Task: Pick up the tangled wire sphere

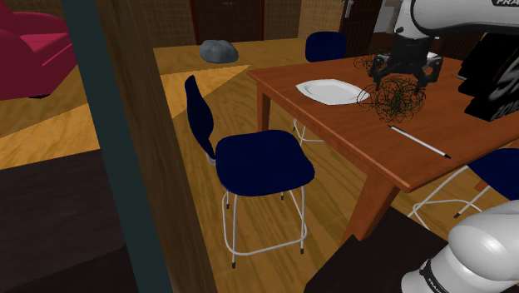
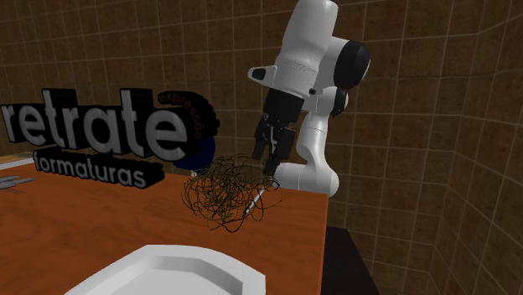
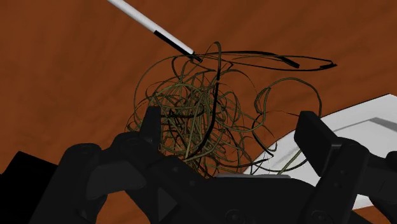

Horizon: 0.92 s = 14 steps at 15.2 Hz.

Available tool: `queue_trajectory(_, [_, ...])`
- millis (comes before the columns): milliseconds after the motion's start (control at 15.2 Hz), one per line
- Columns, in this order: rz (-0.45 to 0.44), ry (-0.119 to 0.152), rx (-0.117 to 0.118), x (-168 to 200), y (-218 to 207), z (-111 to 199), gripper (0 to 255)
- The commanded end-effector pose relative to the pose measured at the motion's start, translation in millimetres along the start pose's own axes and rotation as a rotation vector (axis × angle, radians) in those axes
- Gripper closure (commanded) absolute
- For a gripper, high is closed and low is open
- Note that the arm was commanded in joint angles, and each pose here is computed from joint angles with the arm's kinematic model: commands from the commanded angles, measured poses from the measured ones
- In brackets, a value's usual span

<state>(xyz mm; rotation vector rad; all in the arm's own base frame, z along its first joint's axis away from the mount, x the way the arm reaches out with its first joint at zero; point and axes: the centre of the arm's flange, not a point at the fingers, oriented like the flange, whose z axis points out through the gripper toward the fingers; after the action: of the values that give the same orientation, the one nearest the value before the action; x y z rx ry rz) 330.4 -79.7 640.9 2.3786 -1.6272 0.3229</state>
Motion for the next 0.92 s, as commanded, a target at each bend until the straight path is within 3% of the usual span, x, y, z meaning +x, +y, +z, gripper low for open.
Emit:
queue_trajectory(0, [0.0, 0.0, 0.0, 0, 0, 2, 255])
queue_trajectory(594, [0.0, 0.0, 0.0, 0, 0, 2, 255])
queue_trajectory(858, [0.0, 0.0, 0.0, 6, 1, -18, 255])
